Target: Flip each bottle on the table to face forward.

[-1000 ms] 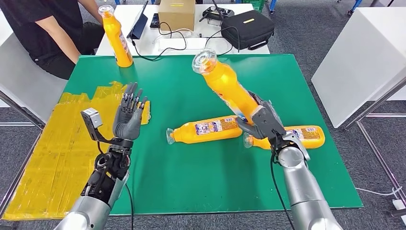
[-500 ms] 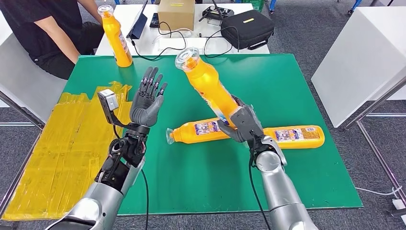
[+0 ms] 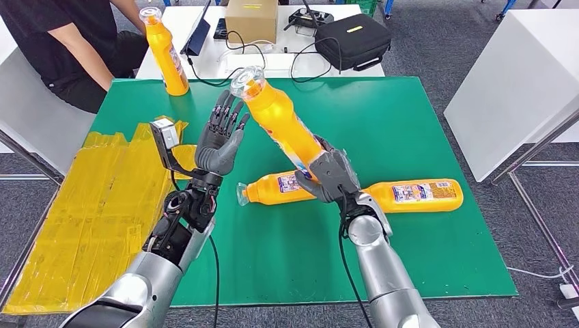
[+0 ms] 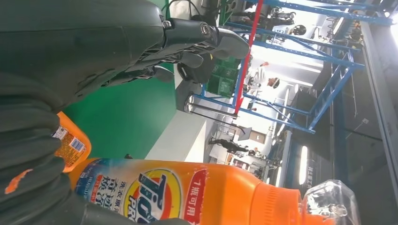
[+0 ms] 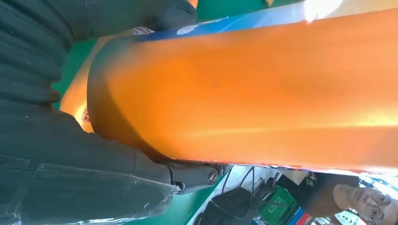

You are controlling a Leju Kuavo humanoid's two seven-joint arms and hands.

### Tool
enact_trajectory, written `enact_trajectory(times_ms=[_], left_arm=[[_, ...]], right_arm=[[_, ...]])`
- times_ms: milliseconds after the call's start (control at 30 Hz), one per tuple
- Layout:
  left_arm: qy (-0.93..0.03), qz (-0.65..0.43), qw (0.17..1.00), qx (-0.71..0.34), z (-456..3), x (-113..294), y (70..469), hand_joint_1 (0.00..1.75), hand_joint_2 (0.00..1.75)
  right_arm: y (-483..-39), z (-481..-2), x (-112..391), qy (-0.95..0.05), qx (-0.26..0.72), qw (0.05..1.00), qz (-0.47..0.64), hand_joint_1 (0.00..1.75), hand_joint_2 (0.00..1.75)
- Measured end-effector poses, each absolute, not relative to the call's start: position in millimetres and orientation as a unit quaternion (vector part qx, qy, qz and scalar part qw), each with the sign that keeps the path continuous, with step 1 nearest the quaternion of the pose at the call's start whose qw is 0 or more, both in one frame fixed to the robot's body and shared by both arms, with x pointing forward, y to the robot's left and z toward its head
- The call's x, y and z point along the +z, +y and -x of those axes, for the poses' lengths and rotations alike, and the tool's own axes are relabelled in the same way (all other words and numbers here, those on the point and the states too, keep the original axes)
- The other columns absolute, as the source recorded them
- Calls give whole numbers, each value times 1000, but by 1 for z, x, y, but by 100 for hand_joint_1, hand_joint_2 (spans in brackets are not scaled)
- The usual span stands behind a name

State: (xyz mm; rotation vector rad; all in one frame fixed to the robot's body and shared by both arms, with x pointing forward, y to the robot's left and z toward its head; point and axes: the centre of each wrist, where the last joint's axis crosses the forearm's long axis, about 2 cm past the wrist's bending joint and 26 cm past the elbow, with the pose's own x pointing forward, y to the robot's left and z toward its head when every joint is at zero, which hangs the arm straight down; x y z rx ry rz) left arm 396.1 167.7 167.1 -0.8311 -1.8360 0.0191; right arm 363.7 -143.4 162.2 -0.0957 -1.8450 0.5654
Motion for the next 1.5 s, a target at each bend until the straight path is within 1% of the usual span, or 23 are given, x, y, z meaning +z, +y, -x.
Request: enact_trajectory(times_ms=[433, 733, 1100, 1300, 1500], left_arm=[[-765, 352, 539, 4, -394, 163, 164, 0, 175], [-760, 354, 545, 2, -390, 160, 157, 0, 175], [-760, 354, 544, -2, -389, 161, 154, 0, 175], [-765, 357, 536, -2, -391, 166, 149, 0, 175], [-767, 356, 534, -1, -391, 167, 146, 0, 175]], right_arm=[[-143, -370, 171, -789, 242, 564, 42, 175, 175], [-130, -376, 184, -790, 247, 561, 35, 175, 175], [-125, -380, 190, -789, 249, 561, 32, 175, 175], [-110, -387, 196, -782, 265, 564, 33, 175, 175], [-87, -379, 183, -758, 287, 585, 39, 175, 175]])
